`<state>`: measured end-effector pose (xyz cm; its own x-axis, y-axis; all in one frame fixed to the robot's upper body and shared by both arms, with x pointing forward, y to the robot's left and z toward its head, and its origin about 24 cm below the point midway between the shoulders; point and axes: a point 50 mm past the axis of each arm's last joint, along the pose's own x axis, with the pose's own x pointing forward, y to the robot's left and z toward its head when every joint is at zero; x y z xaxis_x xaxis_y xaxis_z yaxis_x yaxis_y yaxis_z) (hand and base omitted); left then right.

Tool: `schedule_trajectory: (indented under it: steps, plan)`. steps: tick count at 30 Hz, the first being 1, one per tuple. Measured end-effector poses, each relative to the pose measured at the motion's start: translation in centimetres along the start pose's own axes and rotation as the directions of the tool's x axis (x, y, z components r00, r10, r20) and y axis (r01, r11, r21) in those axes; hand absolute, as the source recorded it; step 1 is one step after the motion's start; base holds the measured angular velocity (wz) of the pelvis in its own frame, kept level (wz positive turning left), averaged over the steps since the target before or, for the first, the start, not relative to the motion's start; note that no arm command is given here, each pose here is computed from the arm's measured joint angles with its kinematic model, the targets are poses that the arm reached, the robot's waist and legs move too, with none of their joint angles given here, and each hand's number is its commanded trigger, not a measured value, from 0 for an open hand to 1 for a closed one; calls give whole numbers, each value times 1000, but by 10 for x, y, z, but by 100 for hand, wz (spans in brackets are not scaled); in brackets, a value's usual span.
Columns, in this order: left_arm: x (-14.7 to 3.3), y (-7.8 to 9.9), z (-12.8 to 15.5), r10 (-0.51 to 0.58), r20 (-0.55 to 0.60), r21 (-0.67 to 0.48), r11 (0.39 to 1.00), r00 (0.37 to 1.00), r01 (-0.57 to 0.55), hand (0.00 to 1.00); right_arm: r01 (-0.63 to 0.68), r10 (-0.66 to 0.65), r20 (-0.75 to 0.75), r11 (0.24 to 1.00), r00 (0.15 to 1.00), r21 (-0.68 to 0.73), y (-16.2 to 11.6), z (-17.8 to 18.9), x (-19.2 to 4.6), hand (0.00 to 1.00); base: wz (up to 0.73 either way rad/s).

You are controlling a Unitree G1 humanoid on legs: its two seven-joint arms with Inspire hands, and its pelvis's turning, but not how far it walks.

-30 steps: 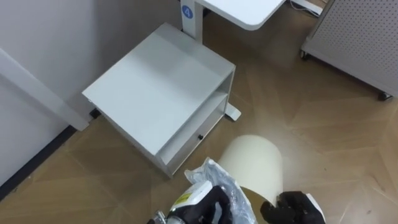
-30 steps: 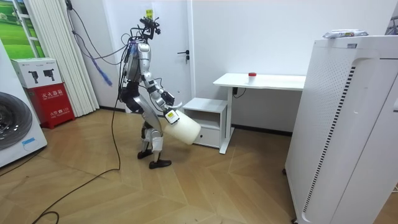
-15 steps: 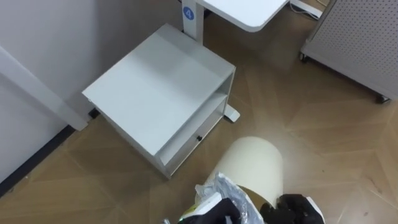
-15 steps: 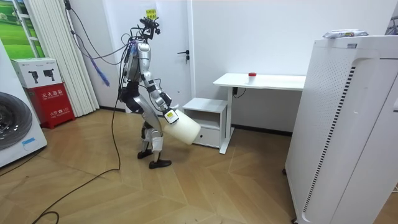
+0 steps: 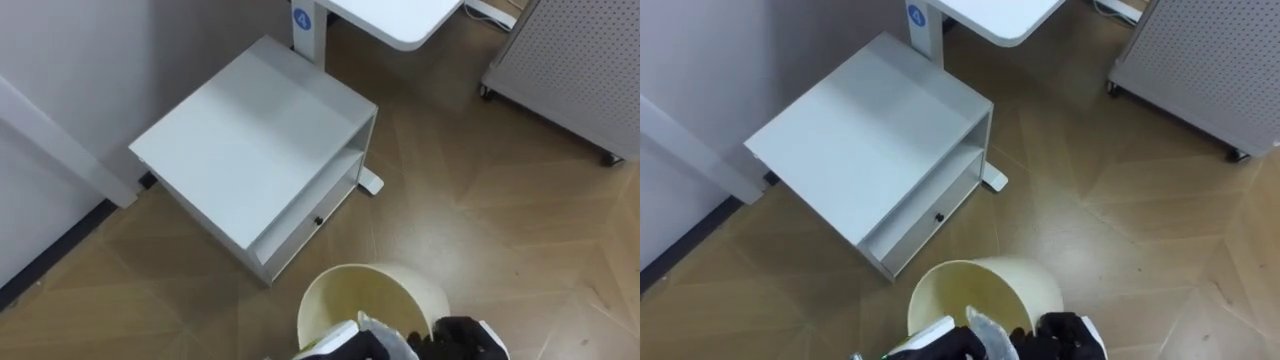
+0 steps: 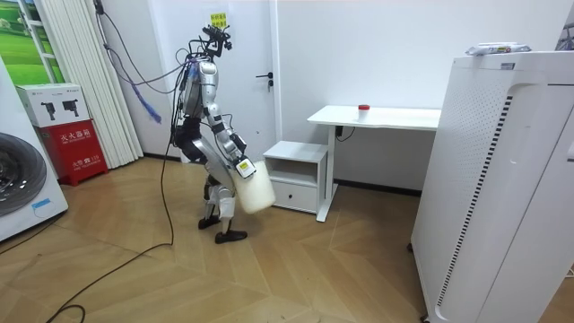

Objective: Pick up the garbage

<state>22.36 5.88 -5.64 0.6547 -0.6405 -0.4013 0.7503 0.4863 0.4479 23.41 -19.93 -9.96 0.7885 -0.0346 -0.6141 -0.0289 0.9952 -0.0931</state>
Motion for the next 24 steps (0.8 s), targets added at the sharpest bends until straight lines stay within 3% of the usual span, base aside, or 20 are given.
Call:
schedule_trajectory:
  steps: [14, 24]
  plan:
    - [0, 6, 0, 27, -2, 5, 1000, 1000, -27, 0, 0, 0, -27, 1000, 1000, 3, -3, -6, -1, 100, 0]
    - [-7, 28, 4, 136, 36, 27, 990, 990, -137, 0, 36, -30, -92, 997, 995, 64, -12, -29, -10, 100, 0]
